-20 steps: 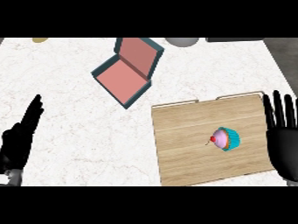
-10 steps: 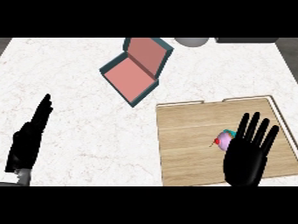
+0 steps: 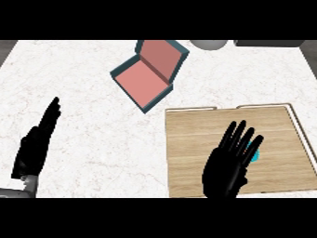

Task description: Pick the cupcake from the tray and place it in the cardboard box

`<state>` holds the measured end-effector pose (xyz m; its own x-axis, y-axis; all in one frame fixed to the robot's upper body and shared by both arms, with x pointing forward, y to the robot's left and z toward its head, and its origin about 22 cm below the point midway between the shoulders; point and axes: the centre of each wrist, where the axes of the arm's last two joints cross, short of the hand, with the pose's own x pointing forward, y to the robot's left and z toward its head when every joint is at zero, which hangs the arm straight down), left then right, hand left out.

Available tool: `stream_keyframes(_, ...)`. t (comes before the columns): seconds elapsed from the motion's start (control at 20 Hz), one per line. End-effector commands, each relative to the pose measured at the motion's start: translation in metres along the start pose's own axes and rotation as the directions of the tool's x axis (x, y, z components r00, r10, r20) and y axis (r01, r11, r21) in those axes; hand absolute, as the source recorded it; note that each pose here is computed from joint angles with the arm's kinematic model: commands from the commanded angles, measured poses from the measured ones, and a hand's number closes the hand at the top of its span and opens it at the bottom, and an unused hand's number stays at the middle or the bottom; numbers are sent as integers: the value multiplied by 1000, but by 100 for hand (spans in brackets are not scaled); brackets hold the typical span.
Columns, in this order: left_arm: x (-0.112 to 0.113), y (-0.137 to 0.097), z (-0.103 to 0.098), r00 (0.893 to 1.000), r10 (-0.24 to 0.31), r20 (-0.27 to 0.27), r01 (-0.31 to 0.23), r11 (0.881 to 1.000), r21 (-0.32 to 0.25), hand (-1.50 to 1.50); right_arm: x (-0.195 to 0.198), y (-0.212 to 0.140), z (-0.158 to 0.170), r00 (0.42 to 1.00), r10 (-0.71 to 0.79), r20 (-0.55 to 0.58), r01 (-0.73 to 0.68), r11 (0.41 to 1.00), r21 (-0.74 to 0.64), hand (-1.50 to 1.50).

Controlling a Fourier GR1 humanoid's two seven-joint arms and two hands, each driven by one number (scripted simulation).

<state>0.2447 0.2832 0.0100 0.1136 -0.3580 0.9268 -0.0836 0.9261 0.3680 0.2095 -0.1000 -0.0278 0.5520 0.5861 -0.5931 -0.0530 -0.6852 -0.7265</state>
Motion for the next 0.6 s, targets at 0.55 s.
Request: stream_keyframes(0.55, -4, -4, -2, 1000, 8, -14, -7, 1000, 14, 0, 17, -8, 8, 980, 102, -170, -90, 993, 74, -150)
